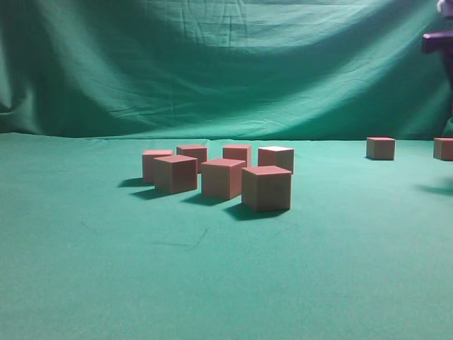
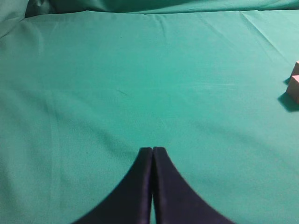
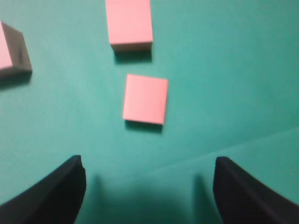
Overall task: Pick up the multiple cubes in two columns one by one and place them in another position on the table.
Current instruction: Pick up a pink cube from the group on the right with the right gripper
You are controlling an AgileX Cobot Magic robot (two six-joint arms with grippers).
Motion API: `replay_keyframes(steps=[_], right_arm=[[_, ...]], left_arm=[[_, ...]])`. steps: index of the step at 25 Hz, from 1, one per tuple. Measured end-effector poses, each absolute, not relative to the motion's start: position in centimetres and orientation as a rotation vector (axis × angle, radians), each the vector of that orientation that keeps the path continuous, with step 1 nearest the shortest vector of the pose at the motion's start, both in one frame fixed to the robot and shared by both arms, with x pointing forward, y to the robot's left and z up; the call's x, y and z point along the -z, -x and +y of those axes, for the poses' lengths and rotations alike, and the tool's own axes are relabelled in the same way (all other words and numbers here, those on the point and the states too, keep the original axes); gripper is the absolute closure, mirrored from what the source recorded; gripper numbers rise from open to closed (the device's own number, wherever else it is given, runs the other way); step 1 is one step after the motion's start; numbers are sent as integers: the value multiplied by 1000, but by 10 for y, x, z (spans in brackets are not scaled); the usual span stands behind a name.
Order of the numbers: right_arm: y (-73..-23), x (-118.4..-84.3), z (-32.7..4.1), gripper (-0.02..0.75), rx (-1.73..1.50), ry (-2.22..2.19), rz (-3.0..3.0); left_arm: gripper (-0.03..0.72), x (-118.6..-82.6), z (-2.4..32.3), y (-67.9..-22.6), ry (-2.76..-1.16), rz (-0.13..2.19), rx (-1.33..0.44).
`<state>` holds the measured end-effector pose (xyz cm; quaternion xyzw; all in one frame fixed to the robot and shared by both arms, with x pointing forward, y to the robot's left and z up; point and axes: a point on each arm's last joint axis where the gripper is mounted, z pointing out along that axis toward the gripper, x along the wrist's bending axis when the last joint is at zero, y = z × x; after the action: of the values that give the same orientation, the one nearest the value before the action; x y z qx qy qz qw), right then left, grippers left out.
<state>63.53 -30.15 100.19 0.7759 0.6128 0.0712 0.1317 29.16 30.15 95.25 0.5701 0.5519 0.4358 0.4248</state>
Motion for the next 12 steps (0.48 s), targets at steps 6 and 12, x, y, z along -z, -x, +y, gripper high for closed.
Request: replay_keyframes(steps=[6, 12], right_arm=[[-675, -976, -302, 192, -177, -2233, 1791], [-689, -954, -304, 192, -102, -2218, 1828]], left_arm=[[688, -953, 301, -292, -1426, 1380, -1090], [688, -953, 301, -292, -1426, 1380, -1090]])
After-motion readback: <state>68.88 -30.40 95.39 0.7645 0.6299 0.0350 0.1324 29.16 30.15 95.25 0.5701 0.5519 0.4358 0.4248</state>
